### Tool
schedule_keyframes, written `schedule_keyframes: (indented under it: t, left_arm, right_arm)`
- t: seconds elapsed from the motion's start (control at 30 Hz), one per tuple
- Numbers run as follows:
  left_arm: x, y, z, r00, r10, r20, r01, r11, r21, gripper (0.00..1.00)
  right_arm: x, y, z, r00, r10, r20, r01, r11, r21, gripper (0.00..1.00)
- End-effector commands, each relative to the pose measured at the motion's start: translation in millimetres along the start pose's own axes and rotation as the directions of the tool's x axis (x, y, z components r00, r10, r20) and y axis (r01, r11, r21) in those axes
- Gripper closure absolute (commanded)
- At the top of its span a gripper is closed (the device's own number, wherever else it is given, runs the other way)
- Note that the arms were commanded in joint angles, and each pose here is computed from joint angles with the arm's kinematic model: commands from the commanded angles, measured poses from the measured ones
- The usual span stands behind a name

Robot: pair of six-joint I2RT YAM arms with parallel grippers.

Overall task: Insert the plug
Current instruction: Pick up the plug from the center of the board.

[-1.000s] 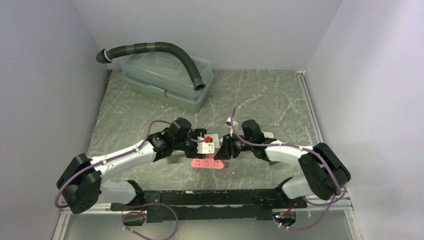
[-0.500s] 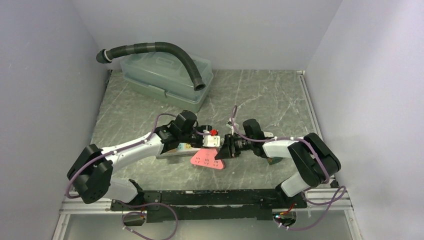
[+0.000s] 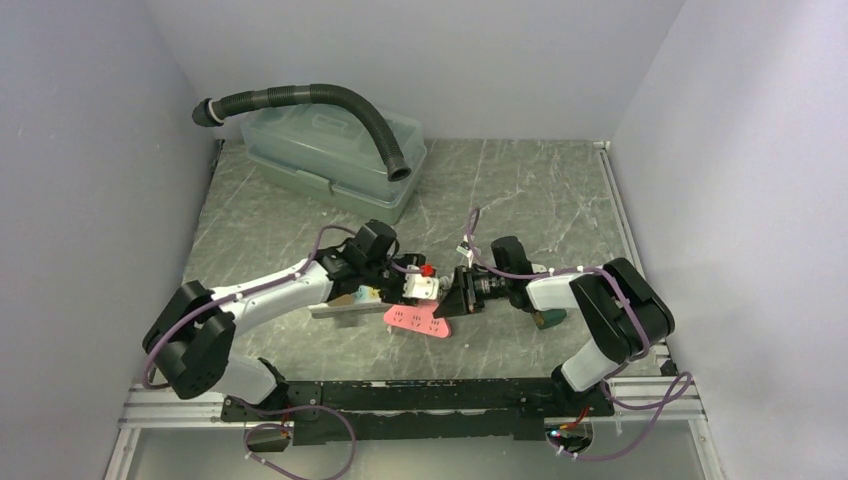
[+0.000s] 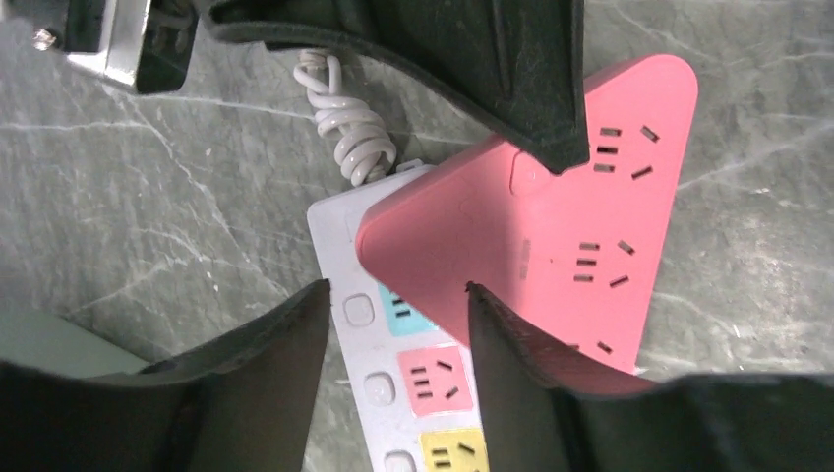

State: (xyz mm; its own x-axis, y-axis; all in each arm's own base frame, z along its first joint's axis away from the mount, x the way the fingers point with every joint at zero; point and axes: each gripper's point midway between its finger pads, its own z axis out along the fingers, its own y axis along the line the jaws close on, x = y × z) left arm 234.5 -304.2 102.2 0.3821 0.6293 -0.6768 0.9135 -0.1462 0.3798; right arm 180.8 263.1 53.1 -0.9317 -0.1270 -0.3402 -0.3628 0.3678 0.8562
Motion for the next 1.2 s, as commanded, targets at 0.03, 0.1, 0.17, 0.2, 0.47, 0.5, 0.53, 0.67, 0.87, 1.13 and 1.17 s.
schedule_keyframes:
  t: [0.03, 0.1, 0.17, 0.2, 0.47, 0.5, 0.53, 0.67, 0.87, 1.13, 1.17]
  left_arm:
    - [-18, 11, -39, 0.993, 0.093, 0.069, -0.091, 0.995, -0.035, 0.29]
    - [-13, 13, -52, 0.990, 0.121, 0.070, -0.116, 0.991, -0.065, 0.22]
    - [-10, 18, -67, 0.993, 0.092, 0.070, -0.086, 0.992, -0.091, 0.15]
    - [-13, 19, -74, 0.995, 0.056, 0.080, -0.049, 0.995, -0.088, 0.12]
    - [-55, 22, -115, 0.901, -0.390, 0.189, 0.392, 0.919, 0.029, 0.00]
    - [-57, 23, -116, 0.877, -0.438, 0.195, 0.437, 0.898, 0.052, 0.00]
    - [-58, 24, -117, 0.854, -0.480, 0.200, 0.476, 0.877, 0.072, 0.00]
    - [-66, 25, -126, 0.743, -0.639, 0.198, 0.596, 0.767, 0.237, 0.00]
    - [-81, 10, -133, 0.703, -0.684, 0.197, 0.576, 0.709, 0.408, 0.00]
    - [-95, -16, -135, 0.658, -0.732, 0.175, 0.565, 0.634, 0.528, 0.03]
    - [-94, -19, -133, 0.665, -0.728, 0.167, 0.561, 0.634, 0.532, 0.04]
  right_arm:
    - [1, -4, -4, 0.999, 0.046, 0.007, -0.046, 0.998, 0.035, 1.00]
    - [-2, -3, -5, 0.999, 0.036, 0.019, -0.036, 0.999, 0.039, 1.00]
    - [-7, 3, -7, 0.999, 0.013, 0.047, -0.015, 0.999, 0.035, 1.00]
    - [-12, 9, -10, 0.997, -0.016, 0.069, 0.014, 0.999, 0.030, 1.00]
    - [-42, 52, -29, 0.963, -0.241, 0.118, 0.229, 0.968, 0.106, 1.00]
    - [-46, 59, -31, 0.956, -0.267, 0.124, 0.254, 0.961, 0.106, 1.00]
    - [-48, 67, -33, 0.949, -0.289, 0.128, 0.277, 0.955, 0.101, 1.00]
    - [-49, 96, -38, 0.922, -0.370, 0.118, 0.361, 0.928, 0.088, 1.00]
    - [-56, 128, -49, 0.880, -0.453, 0.143, 0.444, 0.891, 0.091, 1.00]
    - [-67, 158, -57, 0.836, -0.520, 0.172, 0.517, 0.853, 0.070, 1.00]
    - [-69, 160, -56, 0.834, -0.526, 0.167, 0.524, 0.850, 0.063, 1.00]
